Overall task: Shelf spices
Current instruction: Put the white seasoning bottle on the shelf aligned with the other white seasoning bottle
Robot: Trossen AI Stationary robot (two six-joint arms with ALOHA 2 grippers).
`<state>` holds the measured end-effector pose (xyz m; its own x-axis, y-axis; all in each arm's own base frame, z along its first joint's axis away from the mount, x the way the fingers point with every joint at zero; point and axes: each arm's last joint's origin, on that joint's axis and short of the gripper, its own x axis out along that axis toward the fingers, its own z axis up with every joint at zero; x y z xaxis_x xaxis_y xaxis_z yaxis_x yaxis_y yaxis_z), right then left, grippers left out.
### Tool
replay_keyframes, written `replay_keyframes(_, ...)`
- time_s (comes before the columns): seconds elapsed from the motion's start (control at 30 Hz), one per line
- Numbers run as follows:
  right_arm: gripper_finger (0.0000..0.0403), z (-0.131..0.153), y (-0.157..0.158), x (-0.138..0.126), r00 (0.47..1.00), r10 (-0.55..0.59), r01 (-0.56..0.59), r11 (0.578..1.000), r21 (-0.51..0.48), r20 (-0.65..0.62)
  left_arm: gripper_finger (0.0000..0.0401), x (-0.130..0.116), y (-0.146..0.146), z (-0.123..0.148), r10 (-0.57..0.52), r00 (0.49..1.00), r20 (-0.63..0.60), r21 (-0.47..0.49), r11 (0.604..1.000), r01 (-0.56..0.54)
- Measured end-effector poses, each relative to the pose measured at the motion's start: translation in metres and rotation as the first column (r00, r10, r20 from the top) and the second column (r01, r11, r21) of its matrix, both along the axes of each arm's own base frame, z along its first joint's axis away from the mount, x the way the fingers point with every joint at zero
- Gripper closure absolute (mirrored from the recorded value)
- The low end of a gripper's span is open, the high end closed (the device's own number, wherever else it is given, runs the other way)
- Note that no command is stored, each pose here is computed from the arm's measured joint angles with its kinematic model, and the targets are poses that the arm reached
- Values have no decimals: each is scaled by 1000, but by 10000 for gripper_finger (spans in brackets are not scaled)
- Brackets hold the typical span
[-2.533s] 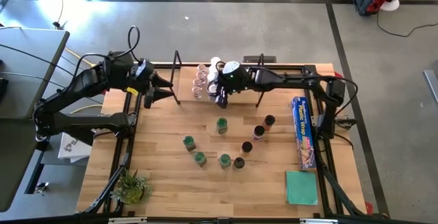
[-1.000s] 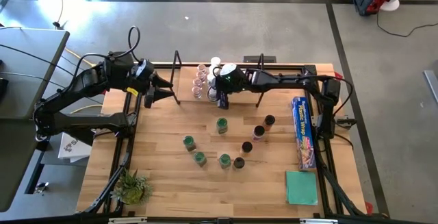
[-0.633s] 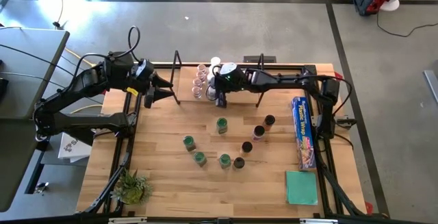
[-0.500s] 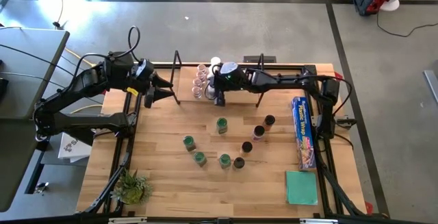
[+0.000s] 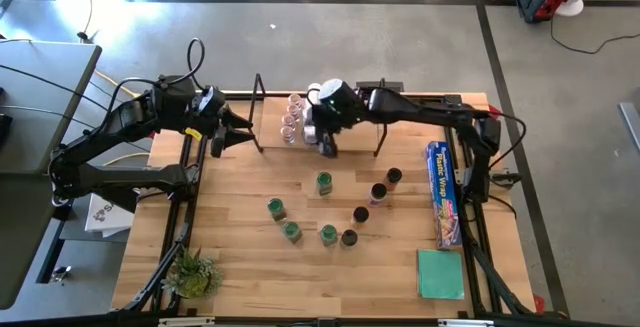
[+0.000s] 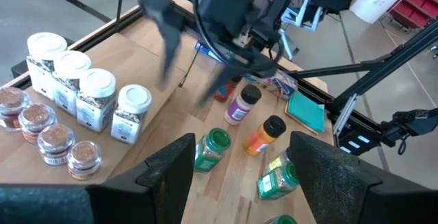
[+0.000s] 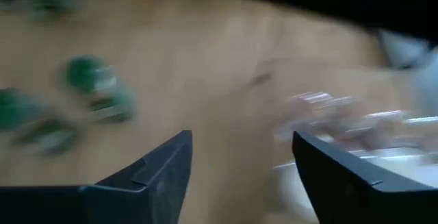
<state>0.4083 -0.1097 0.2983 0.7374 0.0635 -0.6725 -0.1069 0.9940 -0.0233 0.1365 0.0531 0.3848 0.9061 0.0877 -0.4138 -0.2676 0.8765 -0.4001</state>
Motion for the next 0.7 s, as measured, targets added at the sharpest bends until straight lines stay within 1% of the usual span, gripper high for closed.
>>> replay_keyframes(0.03, 171, -5, 2, -2, 999, 23, -22, 999, 48, -26, 167, 0, 0, 0, 0, 1000, 0, 0, 1000, 0)
replay_keyframes(0.1, 203, -20, 3, -7, 995, 30, -22, 996, 82, -100, 167, 0, 0, 0, 0, 1000, 0, 0, 1000, 0)
replay_keyframes(0.17, 242, -32, 4, -11, 986, 6, 8, 997, 82, -165, 167, 0, 0, 0, -2, 1000, 0, 6, 1000, 2)
replay_keyframes(0.27, 299, -49, 3, -15, 977, -48, 65, 995, 79, -210, 167, 0, 0, 0, -7, 1000, -1, 17, 1000, 7)
replay_keyframes(0.37, 338, -63, 3, -17, 967, -102, 119, 991, 61, -232, 167, 0, 0, 0, -11, 1000, -2, 26, 1000, 11)
replay_keyframes(0.5, 360, -72, 1, -16, 965, -171, 182, 983, 36, -201, 167, 0, 0, 0, -14, 1000, -3, 32, 999, 15)
replay_keyframes(0.7, 364, -74, -1, -11, 966, -229, 237, 970, 59, -120, 167, 0, 0, 0, -15, 1000, -3, 32, 999, 15)
